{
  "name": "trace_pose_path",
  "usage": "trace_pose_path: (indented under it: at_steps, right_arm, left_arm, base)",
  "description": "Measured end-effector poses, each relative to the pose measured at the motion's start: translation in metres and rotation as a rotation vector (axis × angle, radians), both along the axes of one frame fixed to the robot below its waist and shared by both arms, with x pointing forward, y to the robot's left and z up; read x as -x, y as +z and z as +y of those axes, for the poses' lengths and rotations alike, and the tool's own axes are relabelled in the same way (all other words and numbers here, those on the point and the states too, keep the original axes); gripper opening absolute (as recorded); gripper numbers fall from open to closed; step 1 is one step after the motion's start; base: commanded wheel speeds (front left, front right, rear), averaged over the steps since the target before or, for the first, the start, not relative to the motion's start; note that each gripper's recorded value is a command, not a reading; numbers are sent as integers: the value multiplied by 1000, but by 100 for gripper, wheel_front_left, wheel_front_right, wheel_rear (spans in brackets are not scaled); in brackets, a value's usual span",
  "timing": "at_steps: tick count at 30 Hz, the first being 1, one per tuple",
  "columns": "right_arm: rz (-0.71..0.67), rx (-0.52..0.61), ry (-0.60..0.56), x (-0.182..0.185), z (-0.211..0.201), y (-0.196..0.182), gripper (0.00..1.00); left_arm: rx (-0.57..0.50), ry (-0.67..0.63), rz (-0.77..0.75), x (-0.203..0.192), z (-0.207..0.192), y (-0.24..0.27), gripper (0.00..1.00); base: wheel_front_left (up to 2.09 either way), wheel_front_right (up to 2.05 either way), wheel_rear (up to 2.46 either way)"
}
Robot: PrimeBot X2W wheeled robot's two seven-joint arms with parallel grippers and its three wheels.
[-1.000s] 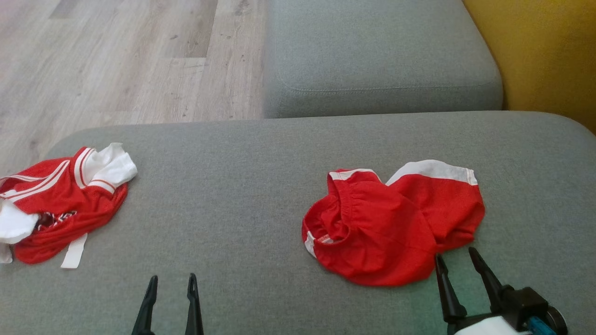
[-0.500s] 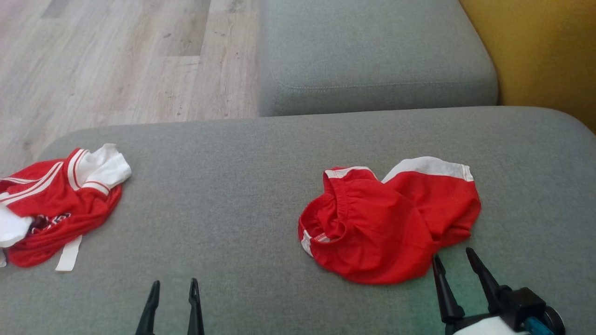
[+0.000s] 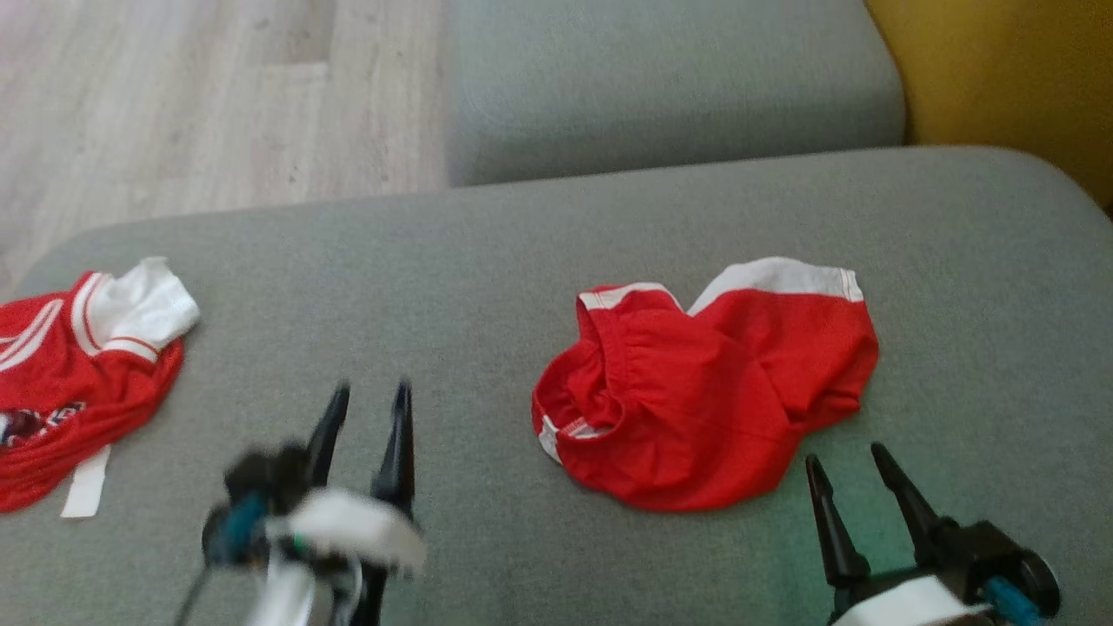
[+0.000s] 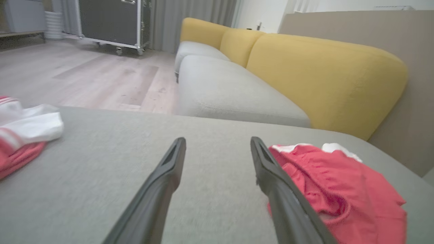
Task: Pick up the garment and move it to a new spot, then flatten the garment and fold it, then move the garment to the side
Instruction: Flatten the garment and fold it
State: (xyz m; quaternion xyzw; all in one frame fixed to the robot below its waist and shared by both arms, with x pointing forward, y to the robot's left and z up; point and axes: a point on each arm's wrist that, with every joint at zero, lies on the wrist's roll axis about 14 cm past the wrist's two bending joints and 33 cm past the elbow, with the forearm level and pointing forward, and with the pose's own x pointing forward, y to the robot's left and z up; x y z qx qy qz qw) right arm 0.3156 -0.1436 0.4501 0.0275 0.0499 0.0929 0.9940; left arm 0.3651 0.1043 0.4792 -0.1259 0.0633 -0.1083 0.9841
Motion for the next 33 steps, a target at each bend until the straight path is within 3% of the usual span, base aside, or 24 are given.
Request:
trace_pose_path:
  at_steps: [5, 14, 24, 33]
  right_arm:
    - [-1, 6, 0, -11, -2, 1, 100]
    - [0, 36, -5, -45, -12, 0, 100]
    - [66, 43, -67, -52, -32, -21, 100]
    - [88, 52, -125, -47, -49, -26, 100]
  left_arm:
    - [87, -117, 69, -50, -27, 24, 100]
    - [297, -333, 386, -120, -85, 32, 100]
    - [338, -458, 746, -126, -129, -26, 100]
    - [373, -543, 869, -114, -161, -44, 100]
  base:
    - [0, 0, 0]
    - [0, 0, 0]
    - [0, 0, 0]
    - [0, 0, 0]
